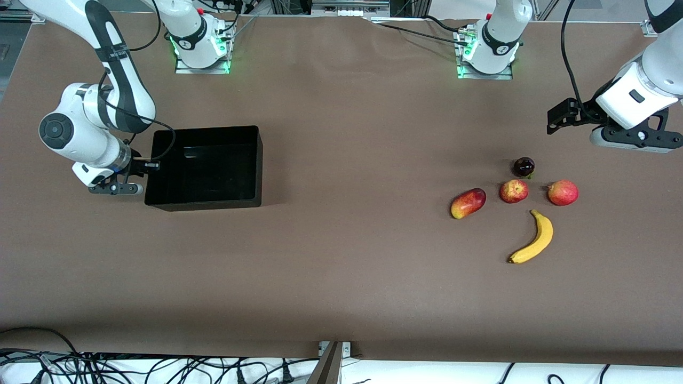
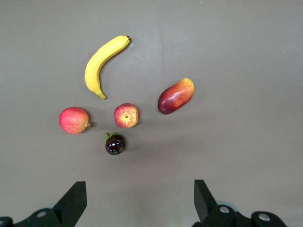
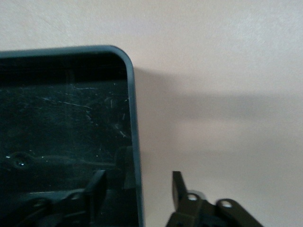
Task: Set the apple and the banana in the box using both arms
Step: 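Push the black box with the right gripper toward the fruit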
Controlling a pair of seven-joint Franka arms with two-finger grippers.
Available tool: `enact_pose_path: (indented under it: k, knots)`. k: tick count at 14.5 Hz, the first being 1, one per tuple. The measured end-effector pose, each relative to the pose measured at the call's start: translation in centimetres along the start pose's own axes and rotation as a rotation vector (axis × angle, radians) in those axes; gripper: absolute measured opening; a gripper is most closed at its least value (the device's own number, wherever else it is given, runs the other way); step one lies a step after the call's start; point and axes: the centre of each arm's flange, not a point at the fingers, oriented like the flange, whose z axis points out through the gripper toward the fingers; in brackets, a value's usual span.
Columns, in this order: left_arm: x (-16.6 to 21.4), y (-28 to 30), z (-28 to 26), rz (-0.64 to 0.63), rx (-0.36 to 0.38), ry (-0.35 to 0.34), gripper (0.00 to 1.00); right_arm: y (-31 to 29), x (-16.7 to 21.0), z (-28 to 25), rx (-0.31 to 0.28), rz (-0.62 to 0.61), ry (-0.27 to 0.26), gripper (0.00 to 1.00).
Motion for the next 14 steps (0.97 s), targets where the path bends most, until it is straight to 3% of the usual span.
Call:
enact_pose_path:
  k: [5,12,14]
  knots:
    - [0.0,0.0,0.0,0.000,0.000,0.000,1.00,0.1,-0.1,0.4,0.001,0.002,-0.008,0.06]
    - [0.0,0.0,0.0,0.000,0.000,0.000,1.00,-1.8,1.0,-3.2,0.014,-0.033,0.005,0.05]
    - [0.0,0.0,0.0,0.000,0.000,0.000,1.00,-4.7,2.1,-5.7,0.065,-0.047,-0.005,0.05]
